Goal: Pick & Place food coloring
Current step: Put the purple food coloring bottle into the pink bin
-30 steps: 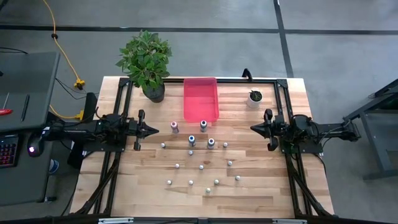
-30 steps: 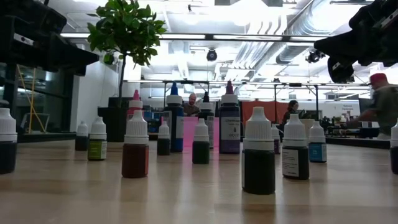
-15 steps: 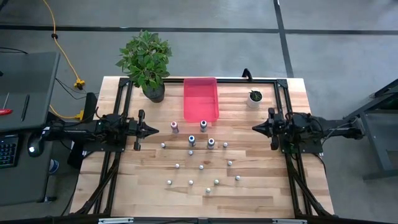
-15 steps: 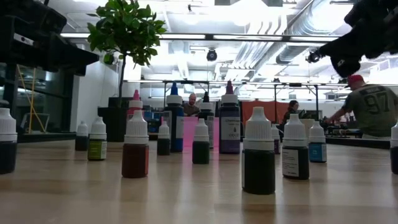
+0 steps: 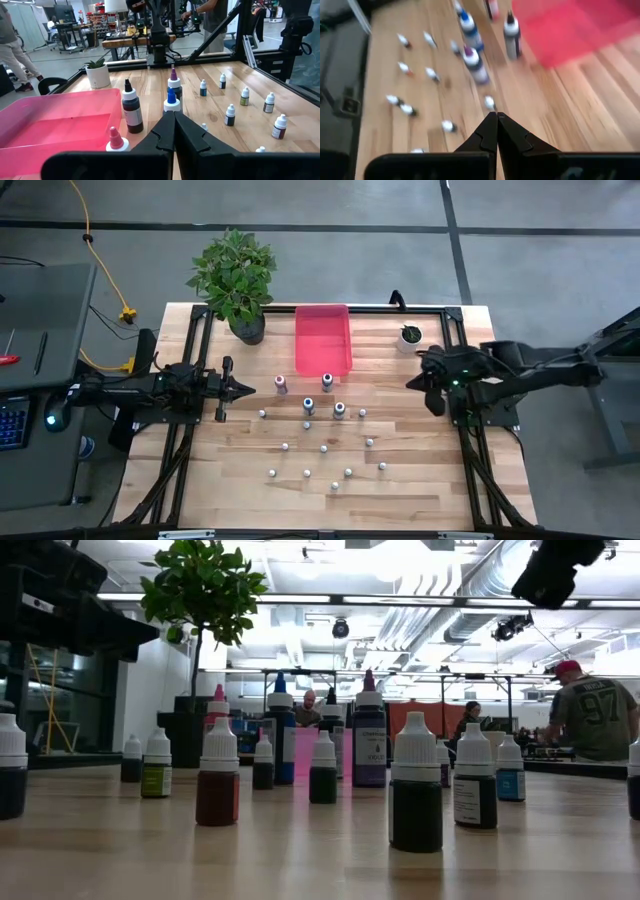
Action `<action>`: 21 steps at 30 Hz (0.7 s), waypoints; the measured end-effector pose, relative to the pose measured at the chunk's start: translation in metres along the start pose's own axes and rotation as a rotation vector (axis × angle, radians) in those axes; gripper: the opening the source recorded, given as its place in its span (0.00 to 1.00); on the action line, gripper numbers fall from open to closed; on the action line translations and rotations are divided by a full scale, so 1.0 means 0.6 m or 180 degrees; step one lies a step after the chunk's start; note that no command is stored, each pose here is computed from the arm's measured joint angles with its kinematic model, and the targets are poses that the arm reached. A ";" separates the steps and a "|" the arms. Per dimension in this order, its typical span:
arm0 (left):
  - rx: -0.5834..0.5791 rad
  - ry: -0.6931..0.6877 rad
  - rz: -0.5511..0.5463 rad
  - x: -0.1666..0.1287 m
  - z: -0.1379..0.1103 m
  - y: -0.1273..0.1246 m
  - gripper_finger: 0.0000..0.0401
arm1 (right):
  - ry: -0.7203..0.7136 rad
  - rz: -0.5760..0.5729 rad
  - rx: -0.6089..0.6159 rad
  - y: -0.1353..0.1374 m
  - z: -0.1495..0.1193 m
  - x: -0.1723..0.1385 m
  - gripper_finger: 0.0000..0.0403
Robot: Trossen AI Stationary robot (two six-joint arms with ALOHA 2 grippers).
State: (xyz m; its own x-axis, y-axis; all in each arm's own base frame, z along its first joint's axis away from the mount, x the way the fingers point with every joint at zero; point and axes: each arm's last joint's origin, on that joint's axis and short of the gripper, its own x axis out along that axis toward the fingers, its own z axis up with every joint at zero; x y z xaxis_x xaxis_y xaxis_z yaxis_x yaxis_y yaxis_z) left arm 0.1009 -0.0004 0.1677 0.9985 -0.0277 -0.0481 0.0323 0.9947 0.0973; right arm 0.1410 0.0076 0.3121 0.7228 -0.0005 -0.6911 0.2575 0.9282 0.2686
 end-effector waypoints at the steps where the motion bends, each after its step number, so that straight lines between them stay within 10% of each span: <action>1: 0.0001 0.0000 0.0000 0.000 0.000 0.000 0.00 | 0.0136 -0.0048 -0.0023 0.005 0.009 0.001 0.00; 14: 0.0000 0.0000 0.0000 0.000 0.000 0.000 0.00 | 0.0880 0.0243 -0.1324 0.114 0.051 0.015 0.00; 21: -0.0001 -0.0001 0.0000 0.000 0.000 0.000 0.00 | 0.1213 0.0263 -0.1418 0.159 0.026 0.051 0.00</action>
State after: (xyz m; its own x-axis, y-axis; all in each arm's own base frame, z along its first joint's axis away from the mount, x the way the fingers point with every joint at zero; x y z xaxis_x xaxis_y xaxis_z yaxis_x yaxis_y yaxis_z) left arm 0.1008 -0.0004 0.1677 0.9985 -0.0279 -0.0478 0.0324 0.9947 0.0971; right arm 0.1976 0.0905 0.3269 0.4265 0.1357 -0.8942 -0.1434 0.9863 0.0813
